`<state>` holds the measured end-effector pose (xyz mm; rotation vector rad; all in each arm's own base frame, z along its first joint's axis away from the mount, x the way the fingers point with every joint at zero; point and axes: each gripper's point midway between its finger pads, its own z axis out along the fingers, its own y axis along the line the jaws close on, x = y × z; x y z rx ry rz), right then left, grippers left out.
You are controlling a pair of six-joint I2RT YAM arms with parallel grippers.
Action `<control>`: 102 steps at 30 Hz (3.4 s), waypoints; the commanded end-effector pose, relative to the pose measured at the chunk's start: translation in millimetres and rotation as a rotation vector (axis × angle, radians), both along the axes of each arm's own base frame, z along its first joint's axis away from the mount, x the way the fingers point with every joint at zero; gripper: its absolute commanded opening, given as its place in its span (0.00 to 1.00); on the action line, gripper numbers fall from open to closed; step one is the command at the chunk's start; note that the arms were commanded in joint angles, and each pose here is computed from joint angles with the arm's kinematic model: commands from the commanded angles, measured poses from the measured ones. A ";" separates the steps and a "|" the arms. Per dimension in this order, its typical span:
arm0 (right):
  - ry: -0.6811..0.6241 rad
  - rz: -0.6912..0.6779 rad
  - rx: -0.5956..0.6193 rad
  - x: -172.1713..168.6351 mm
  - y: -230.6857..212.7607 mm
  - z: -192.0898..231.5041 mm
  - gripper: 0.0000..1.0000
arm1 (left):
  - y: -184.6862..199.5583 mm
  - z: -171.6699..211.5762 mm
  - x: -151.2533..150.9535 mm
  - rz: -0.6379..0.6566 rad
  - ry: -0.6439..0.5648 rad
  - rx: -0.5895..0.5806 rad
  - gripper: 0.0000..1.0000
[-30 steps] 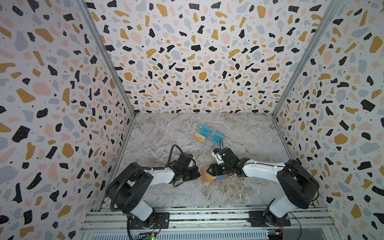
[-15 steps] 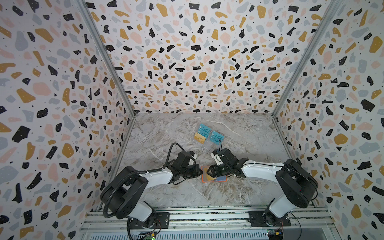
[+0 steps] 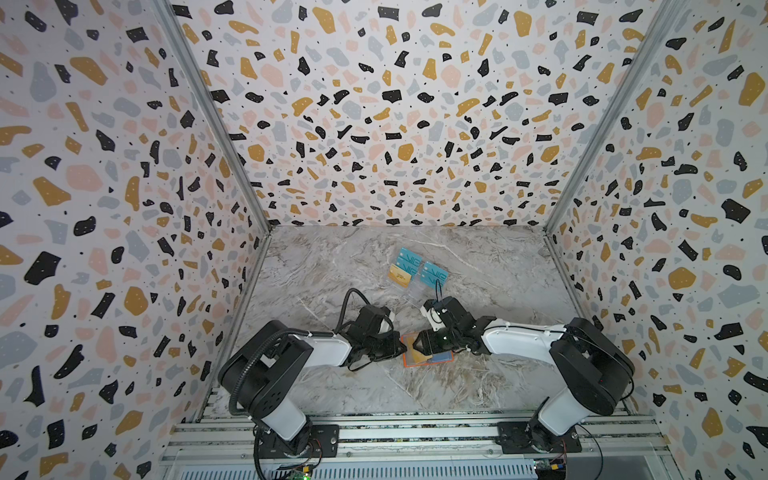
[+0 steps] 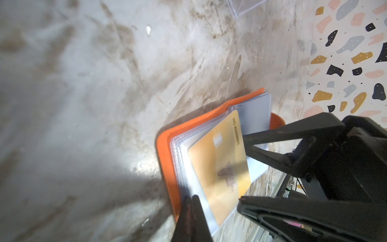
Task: Put the credit cards into the card holder
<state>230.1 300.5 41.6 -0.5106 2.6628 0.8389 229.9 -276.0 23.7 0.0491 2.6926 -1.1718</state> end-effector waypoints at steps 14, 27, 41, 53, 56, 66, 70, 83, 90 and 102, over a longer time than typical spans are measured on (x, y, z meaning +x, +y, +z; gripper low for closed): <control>0.010 0.041 -0.093 -10.7 -3.5 0.6 0.56 | 18.7 -24.1 -19.0 0.041 0.063 0.061 0.00; 0.034 0.014 -0.103 -18.1 16.9 2.7 0.55 | 21.8 -22.8 -24.4 0.048 0.052 0.053 0.00; 0.003 0.061 -0.098 -23.8 38.4 0.9 0.55 | 20.3 -24.1 -25.9 0.060 0.077 0.045 0.00; -0.019 0.021 -0.111 -13.9 16.4 9.4 0.58 | 19.5 -17.8 -21.9 0.058 0.063 0.057 0.00; -0.017 0.016 -0.100 -10.6 7.4 15.4 0.58 | 20.2 -17.9 -20.7 0.063 0.073 0.073 0.00; -0.033 0.018 -0.088 -0.1 -13.1 23.2 0.54 | 7.1 3.2 -3.7 0.045 0.029 0.059 0.00; -0.038 0.009 -0.079 4.1 -24.7 22.1 0.44 | -5.5 30.4 9.9 0.048 -0.009 0.008 0.00; -0.063 -0.036 -0.064 21.7 -54.7 9.8 0.27 | -38.4 61.2 23.7 0.074 -0.047 -0.034 0.06; -0.044 -0.060 -0.101 22.9 -64.6 -3.0 0.23 | -67.1 44.4 27.3 0.053 -0.046 -0.009 0.16; -0.018 -0.078 -0.114 17.3 -70.2 -15.7 0.23 | -78.3 17.3 31.0 0.064 -0.012 0.023 0.24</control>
